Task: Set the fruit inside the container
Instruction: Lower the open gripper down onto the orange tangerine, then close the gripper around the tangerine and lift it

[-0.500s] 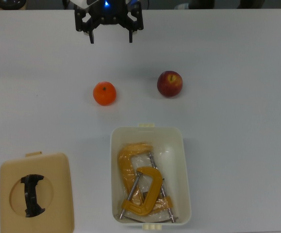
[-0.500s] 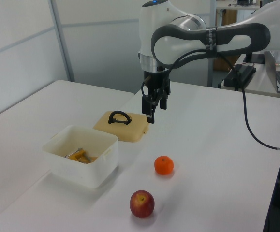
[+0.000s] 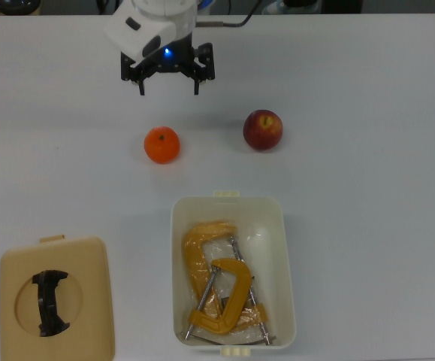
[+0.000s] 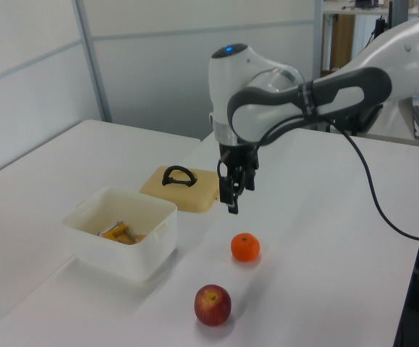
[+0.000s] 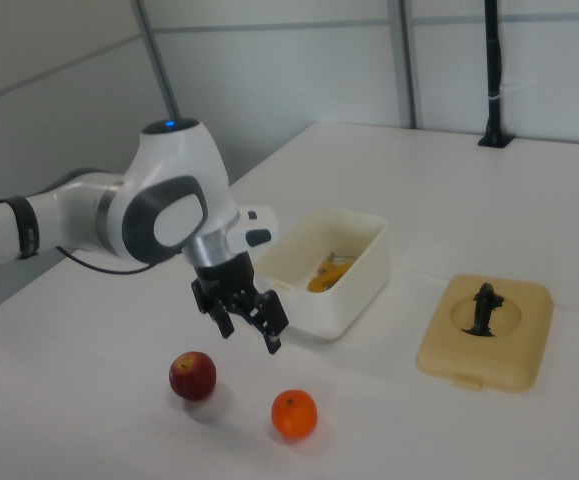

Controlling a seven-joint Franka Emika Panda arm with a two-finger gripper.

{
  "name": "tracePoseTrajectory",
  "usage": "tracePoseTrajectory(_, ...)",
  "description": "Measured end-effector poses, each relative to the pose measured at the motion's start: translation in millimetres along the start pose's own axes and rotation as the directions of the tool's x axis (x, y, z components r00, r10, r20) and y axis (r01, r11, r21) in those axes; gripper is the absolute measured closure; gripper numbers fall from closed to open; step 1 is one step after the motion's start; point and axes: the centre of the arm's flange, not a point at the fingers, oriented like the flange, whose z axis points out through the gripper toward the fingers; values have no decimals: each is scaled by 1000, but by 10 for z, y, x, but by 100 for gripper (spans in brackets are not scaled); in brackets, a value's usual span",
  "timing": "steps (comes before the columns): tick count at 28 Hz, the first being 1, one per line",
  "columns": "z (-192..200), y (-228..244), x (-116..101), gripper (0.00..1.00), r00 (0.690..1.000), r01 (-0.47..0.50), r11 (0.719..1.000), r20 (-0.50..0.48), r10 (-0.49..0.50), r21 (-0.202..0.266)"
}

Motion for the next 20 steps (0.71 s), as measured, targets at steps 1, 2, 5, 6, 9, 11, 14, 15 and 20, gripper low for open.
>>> tracePoseTrajectory(1,92,-6,-12,0,1000,2,1000,2,-2,-1)
tracePoseTrajectory(2,140,-8,-19,0,1000,2,1000,1,-2,-1)
tracePoseTrajectory(5,293,-16,-35,0,1000,5,1000,-10,-5,-2)
tracePoseTrajectory(6,378,-17,-39,0,1000,7,1000,-15,-7,-6)
tracePoseTrajectory(9,553,-15,-37,0,1000,11,1000,-14,-11,-28)
tracePoseTrajectory(11,720,-12,-18,0,1000,9,998,-15,-10,-57)
tracePoseTrajectory(14,925,-16,16,0,1000,6,997,-22,-8,-83)
tracePoseTrajectory(15,995,-19,25,0,1000,6,996,-25,-9,-89)
tracePoseTrajectory(20,1293,24,56,0,1000,4,994,-26,-7,-110)
